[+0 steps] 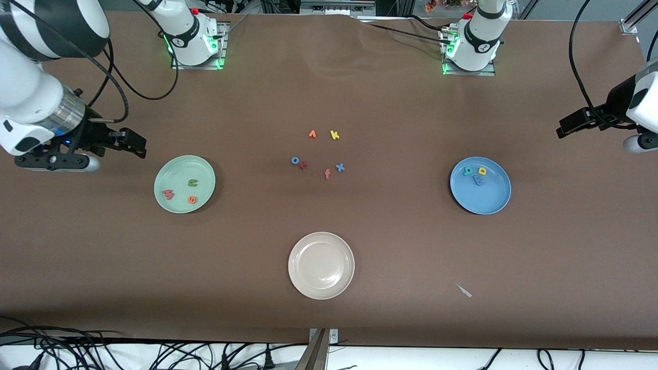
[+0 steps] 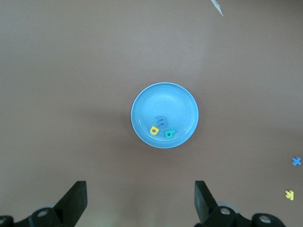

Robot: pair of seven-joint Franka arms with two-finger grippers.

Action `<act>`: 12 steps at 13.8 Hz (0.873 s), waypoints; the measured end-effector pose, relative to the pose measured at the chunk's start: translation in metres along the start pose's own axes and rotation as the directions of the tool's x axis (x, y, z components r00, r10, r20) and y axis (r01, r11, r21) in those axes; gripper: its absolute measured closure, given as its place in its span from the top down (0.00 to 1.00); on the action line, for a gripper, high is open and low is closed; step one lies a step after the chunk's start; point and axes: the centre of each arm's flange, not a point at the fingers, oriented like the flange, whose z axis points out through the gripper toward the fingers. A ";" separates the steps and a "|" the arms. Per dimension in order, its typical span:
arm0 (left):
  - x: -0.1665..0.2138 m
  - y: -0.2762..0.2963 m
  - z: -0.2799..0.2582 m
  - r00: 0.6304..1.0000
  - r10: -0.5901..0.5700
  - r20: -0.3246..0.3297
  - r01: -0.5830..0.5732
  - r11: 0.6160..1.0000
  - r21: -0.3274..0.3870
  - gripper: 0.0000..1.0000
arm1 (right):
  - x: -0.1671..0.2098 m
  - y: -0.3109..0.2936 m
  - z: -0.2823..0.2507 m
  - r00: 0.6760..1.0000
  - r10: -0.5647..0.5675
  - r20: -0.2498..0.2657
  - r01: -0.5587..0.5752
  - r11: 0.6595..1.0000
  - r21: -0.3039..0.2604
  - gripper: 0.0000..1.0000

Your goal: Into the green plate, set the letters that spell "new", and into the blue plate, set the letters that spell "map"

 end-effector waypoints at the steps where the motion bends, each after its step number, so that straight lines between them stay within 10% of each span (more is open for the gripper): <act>1: 0.000 0.000 0.000 1.000 0.000 0.000 0.000 1.000 0.000 1.00 | 0.000 0.003 -0.005 1.000 -0.002 0.000 0.002 1.000 0.005 1.00; 12: 0.000 0.000 0.000 1.000 0.001 0.000 -0.001 1.000 0.000 1.00 | -0.006 0.011 -0.026 1.000 0.006 0.030 -0.006 1.000 -0.007 1.00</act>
